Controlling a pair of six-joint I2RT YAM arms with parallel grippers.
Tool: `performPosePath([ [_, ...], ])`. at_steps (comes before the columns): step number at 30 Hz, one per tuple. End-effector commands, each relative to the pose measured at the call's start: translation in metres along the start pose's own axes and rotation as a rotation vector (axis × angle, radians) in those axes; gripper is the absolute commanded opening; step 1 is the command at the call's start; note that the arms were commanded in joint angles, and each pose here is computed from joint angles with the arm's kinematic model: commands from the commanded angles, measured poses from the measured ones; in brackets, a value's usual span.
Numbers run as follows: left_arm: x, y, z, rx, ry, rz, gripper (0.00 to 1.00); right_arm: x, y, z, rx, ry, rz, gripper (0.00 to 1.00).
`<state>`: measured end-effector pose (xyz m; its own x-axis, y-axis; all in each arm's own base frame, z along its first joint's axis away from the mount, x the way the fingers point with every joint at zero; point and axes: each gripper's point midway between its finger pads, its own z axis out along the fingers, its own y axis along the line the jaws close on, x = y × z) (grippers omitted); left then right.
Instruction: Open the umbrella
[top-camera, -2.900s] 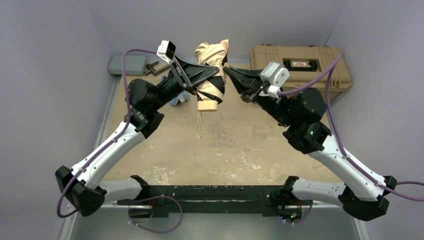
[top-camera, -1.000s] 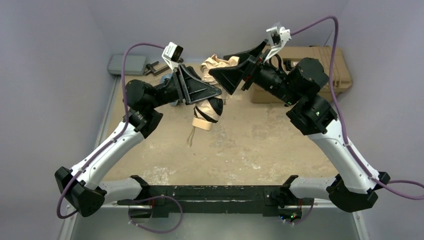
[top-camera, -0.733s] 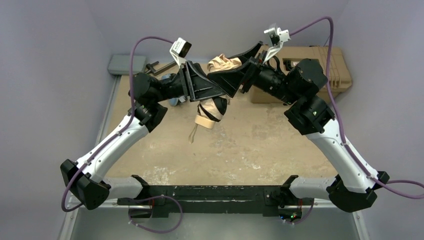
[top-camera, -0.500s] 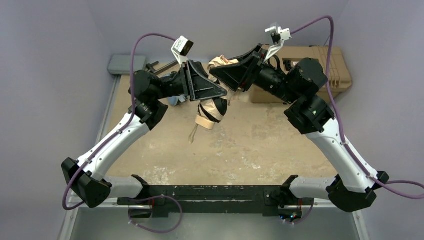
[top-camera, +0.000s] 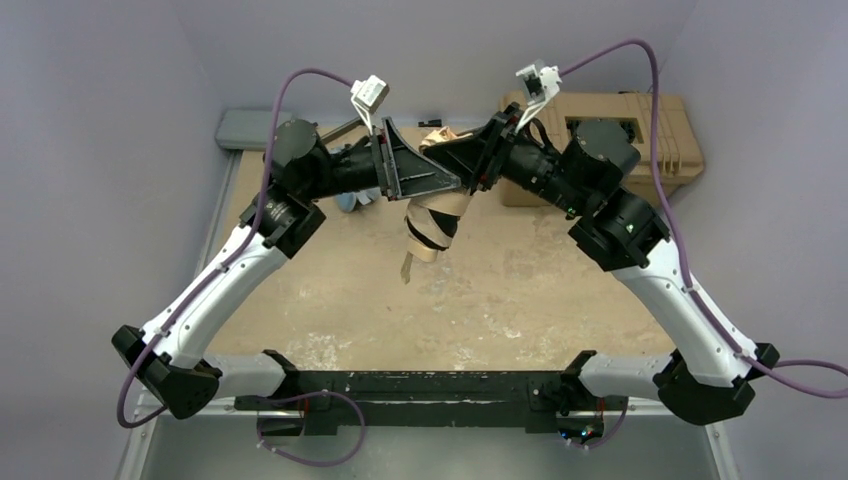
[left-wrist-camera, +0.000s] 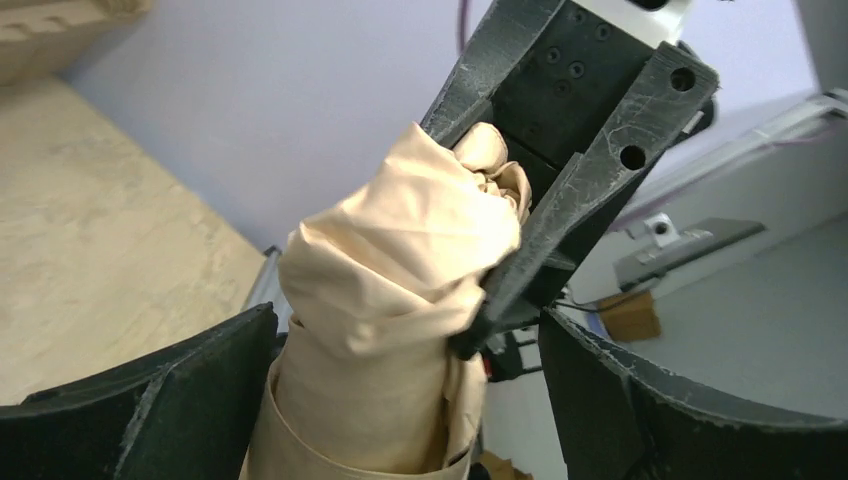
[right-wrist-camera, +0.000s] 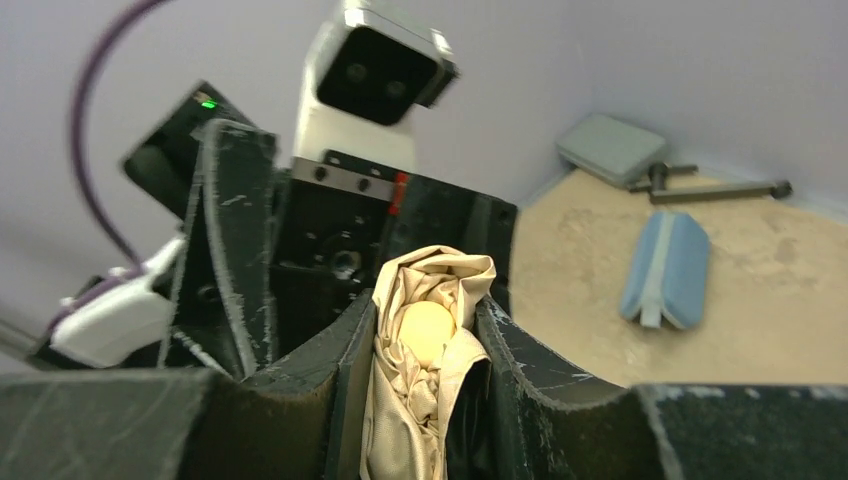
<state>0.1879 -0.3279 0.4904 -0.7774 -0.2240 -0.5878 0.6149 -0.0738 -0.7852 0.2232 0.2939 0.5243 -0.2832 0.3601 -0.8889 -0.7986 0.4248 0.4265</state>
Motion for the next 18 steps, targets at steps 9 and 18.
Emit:
performPosePath([
  [9, -0.007, 0.074, -0.088, -0.886, -0.089, 0.396, 1.0, -0.008, -0.057, 0.001, 0.36, 0.071, -0.035, 0.0],
  [18, 0.007, 0.067, -0.093, -0.964, -0.06, 0.55, 1.0, -0.039, -0.086, -0.008, 0.489, -0.075, -0.11, 0.0],
])
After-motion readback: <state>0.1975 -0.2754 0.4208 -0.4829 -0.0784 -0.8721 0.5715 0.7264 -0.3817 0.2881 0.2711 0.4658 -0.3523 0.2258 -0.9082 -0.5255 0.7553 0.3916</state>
